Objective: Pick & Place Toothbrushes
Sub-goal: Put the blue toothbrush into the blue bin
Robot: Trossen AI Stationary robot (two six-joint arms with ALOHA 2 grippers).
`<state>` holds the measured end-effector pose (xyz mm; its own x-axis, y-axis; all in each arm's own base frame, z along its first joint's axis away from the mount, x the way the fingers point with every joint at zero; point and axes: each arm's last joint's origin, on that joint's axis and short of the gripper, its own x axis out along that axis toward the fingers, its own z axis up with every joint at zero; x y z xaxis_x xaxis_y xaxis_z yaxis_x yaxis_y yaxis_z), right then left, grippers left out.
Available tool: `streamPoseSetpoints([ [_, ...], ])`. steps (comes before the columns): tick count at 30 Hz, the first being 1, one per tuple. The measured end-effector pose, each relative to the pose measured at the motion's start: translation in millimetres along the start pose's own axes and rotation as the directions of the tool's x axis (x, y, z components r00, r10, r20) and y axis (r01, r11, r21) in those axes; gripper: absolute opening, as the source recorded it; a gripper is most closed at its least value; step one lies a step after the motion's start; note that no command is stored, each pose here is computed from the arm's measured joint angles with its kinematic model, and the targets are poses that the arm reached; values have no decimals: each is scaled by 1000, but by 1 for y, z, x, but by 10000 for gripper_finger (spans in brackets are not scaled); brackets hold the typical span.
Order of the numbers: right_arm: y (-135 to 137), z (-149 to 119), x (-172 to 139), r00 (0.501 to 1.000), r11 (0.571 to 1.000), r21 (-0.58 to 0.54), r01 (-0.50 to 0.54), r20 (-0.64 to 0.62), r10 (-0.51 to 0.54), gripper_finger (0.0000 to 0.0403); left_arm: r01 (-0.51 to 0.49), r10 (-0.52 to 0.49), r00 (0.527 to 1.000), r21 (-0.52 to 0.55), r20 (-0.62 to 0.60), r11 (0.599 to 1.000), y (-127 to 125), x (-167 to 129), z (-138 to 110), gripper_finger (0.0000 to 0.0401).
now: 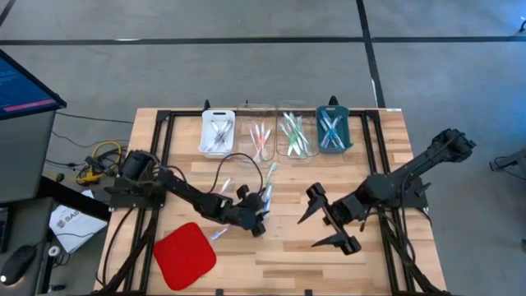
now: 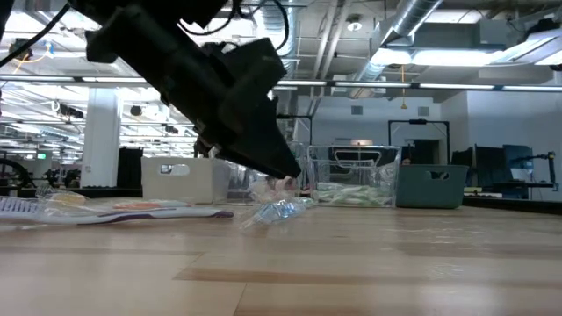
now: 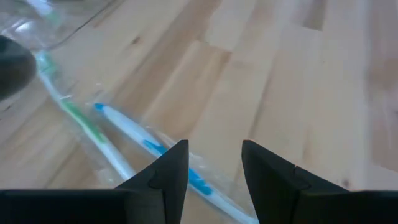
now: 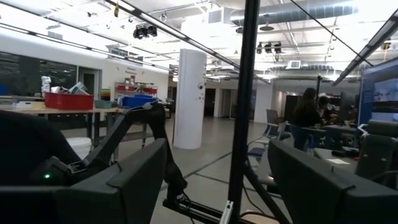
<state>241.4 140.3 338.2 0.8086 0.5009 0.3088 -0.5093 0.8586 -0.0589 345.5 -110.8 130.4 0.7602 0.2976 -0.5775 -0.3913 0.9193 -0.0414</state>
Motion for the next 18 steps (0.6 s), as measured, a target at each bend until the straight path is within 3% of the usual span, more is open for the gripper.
streamPoseSetpoints([
  [10, 6, 0, 0, 1000, 1000, 4, -19, 2, 19, 275, 126, -123, 991, 73, -44, 989, -17, -11, -9, 143],
  [18, 6, 1, 0, 1000, 1000, 7, -19, 3, 19, 275, 166, -161, 985, 80, -64, 983, -21, -13, -11, 143],
])
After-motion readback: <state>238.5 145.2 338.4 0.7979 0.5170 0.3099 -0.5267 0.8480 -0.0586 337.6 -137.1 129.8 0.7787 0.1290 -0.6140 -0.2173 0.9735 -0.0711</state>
